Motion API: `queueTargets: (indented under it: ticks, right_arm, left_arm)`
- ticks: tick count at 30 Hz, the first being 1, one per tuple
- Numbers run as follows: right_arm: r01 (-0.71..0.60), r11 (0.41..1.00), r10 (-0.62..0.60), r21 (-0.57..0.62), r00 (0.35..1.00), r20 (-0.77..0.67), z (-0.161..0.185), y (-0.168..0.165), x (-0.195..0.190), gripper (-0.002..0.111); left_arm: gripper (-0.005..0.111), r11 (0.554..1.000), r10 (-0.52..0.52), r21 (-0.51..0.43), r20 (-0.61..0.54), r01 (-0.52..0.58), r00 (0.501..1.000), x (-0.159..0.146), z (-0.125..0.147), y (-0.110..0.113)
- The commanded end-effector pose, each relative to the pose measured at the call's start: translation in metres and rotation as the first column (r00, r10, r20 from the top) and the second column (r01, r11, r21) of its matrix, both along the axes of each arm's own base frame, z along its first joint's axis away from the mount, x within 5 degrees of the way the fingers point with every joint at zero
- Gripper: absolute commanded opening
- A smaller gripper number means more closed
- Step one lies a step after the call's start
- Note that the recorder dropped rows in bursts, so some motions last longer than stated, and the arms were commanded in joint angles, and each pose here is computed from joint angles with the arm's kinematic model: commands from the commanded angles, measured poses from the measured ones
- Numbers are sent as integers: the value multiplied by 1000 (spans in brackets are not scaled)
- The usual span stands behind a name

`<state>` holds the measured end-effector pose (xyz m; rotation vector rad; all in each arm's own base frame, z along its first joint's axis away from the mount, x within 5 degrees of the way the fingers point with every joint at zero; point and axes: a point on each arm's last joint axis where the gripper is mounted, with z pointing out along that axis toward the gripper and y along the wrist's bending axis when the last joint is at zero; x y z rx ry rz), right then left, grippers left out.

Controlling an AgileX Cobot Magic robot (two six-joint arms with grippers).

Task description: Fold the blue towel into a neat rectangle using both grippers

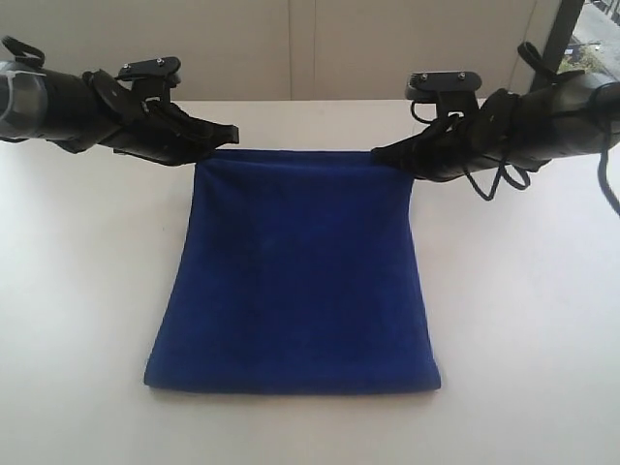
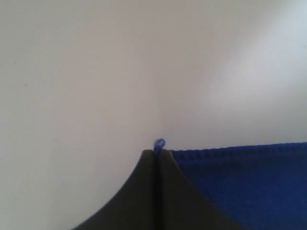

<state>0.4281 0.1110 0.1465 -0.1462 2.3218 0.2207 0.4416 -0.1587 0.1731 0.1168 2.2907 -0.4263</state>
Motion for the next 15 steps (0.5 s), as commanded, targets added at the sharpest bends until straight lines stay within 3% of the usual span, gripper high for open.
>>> queueTargets:
  ticks: [1, 3, 9, 15]
  right_arm:
    - [9, 1000, -8, -17, 999, 31, 0, -5, 5, 0]
    - [9, 1000, -8, -17, 1000, 29, -1, -5, 5, 1]
    - [9, 1000, -9, -18, 1000, 28, -2, -5, 5, 23]
    - [16, 1000, -15, -19, 999, 48, -1, -6, 6, 48]
  left_arm:
    - [2, 1000, 16, -5, 13, -16, 1000, 3, 0, 2]
    - [8, 1000, 17, -5, 15, -17, 1000, 3, 0, 2]
    - [41, 1000, 20, -2, 21, -20, 1000, 4, 0, 2]
    - [47, 1000, 18, -1, 20, -18, 1000, 3, 0, 2]
